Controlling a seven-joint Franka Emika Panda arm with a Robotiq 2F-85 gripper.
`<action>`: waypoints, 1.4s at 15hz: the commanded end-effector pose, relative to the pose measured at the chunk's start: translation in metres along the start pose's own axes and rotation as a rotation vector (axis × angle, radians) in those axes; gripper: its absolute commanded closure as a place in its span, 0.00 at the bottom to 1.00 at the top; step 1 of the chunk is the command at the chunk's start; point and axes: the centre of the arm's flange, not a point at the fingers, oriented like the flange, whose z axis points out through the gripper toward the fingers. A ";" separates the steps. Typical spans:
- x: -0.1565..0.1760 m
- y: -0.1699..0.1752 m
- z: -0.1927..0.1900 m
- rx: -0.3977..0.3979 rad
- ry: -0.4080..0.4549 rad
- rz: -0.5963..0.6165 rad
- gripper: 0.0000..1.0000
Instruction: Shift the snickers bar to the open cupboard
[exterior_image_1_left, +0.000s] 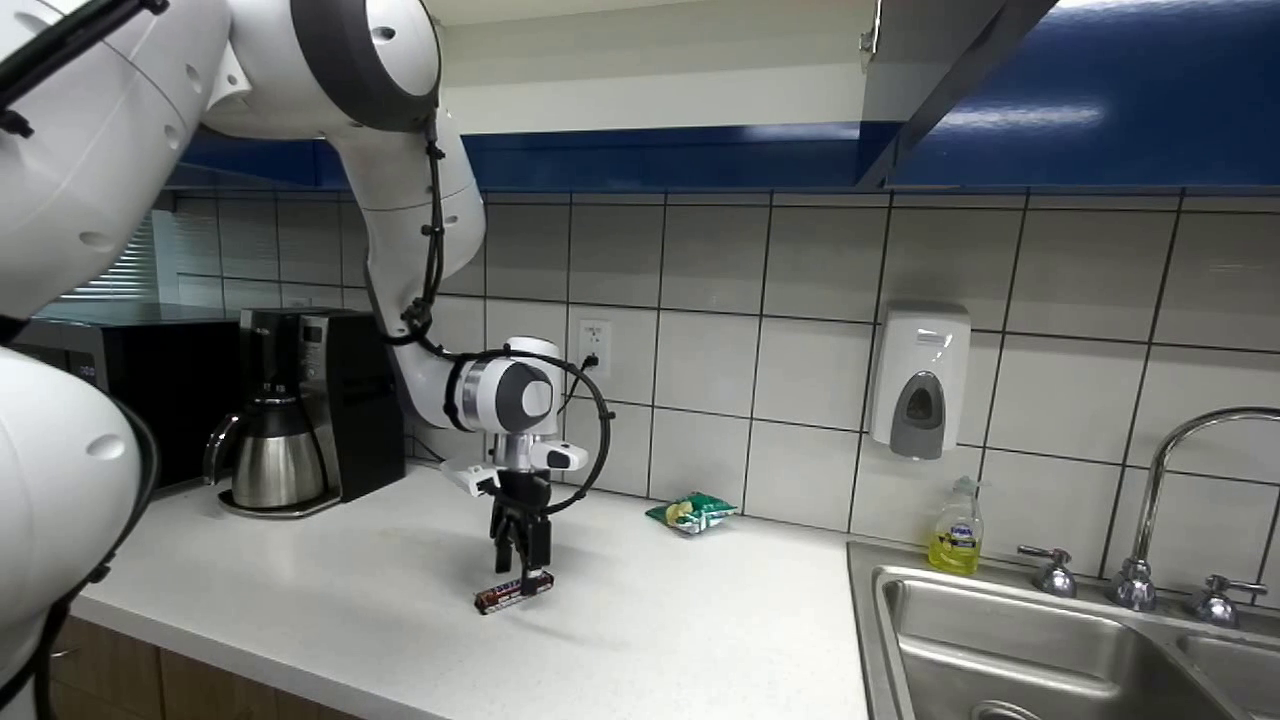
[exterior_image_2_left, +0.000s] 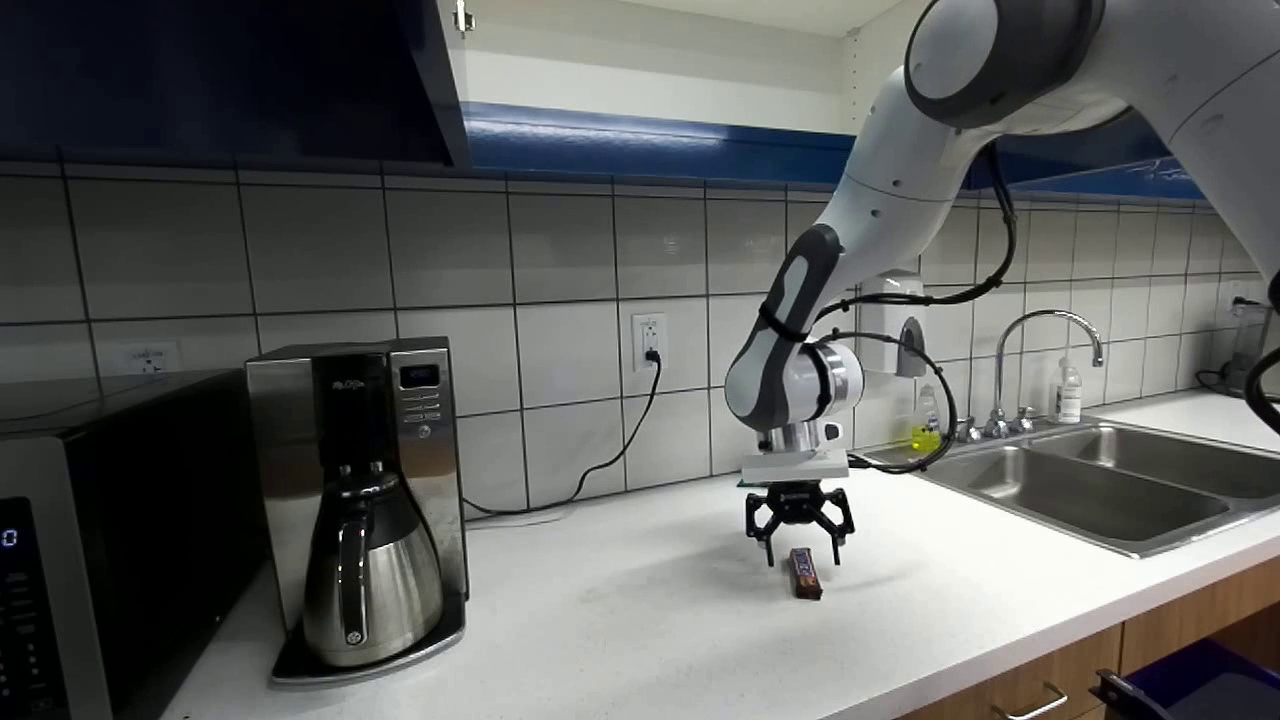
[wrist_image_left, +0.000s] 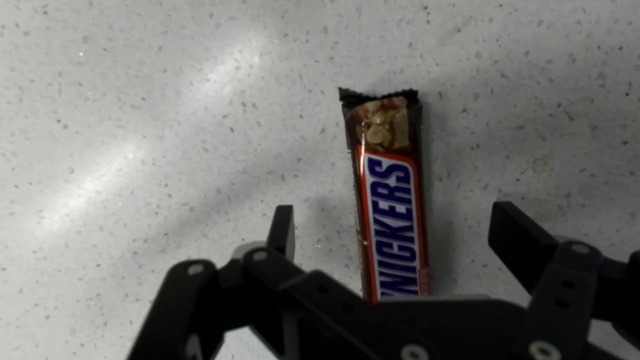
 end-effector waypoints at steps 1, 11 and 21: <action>0.006 -0.004 0.004 0.005 0.003 0.036 0.00; 0.007 -0.001 0.005 0.023 -0.004 0.041 0.66; 0.002 -0.003 -0.003 0.022 -0.017 0.042 0.89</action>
